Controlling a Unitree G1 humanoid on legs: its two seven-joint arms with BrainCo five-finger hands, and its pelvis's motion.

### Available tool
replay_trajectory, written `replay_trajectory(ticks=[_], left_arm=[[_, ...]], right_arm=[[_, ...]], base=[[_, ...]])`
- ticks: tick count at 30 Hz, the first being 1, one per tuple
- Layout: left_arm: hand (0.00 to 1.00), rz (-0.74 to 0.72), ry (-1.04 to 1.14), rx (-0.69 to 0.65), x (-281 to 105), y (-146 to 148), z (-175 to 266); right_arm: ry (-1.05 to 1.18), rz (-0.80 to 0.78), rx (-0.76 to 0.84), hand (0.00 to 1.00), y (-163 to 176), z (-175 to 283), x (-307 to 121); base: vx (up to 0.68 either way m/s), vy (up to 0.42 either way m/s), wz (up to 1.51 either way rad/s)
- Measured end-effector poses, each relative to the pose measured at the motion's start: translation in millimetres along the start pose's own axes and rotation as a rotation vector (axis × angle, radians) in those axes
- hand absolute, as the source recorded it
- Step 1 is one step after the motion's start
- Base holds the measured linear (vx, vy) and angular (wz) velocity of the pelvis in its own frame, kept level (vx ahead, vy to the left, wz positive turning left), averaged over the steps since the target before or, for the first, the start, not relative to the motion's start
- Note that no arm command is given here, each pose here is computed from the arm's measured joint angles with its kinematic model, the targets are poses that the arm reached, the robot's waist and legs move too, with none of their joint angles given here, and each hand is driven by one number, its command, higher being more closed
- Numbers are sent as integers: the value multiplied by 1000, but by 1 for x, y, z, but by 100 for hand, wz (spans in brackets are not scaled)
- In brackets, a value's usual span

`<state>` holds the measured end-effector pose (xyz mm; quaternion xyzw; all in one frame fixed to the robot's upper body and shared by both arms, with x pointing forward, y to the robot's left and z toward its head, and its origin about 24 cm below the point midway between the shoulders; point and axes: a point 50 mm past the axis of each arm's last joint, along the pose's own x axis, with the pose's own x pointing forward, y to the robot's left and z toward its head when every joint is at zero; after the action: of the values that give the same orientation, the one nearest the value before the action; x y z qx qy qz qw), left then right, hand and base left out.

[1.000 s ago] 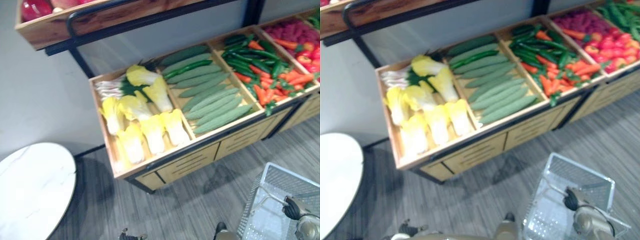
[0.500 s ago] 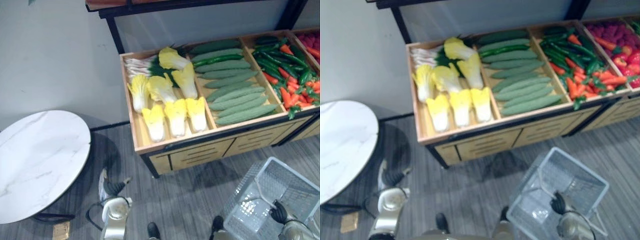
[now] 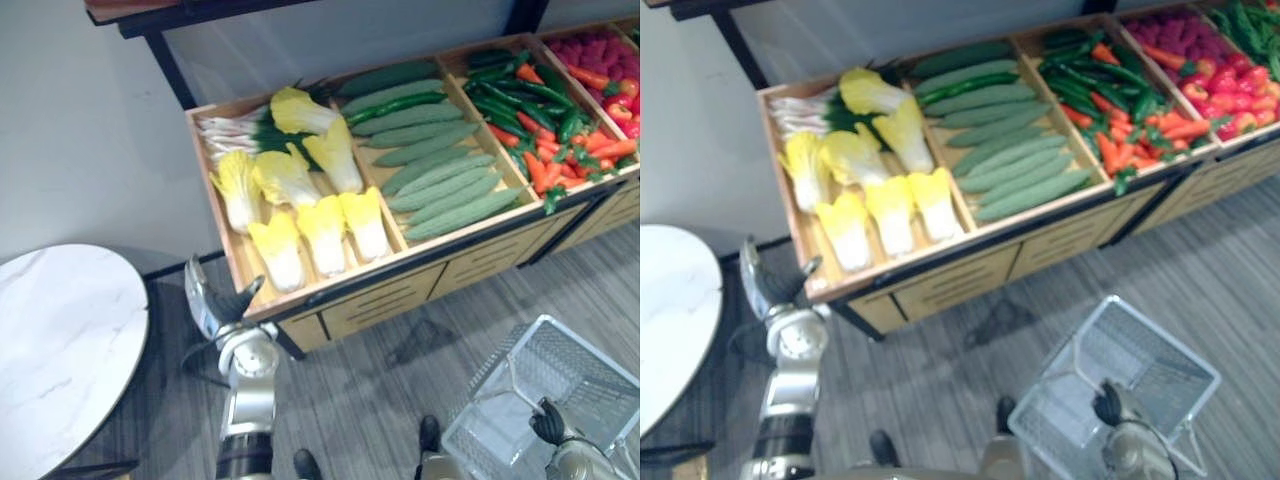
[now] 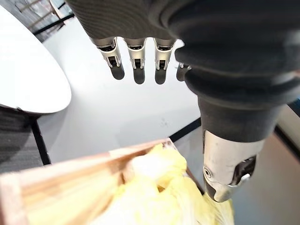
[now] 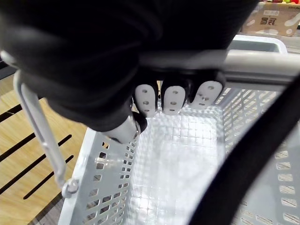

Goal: Pick vegetable in the basket

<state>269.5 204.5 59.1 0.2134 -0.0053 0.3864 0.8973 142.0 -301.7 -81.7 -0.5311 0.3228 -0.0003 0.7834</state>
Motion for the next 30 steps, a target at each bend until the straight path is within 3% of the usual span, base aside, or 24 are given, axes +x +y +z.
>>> replay_trajectory(ticks=[11, 24, 30], left_arm=[[0, 89, 118, -20, 32, -14, 10], [0, 155, 179, -163, 40, -15, 23], [0, 155, 261, -175, 38, -18, 10]], right_arm=[[-117, -11, -62, 100, -10, 25, 10], [-201, -37, -94, 100, -20, 41, 14], [-214, -31, -101, 100, -17, 44, 14]], base=[[8, -28, -19], [15, -12, -5], [0, 0, 0]])
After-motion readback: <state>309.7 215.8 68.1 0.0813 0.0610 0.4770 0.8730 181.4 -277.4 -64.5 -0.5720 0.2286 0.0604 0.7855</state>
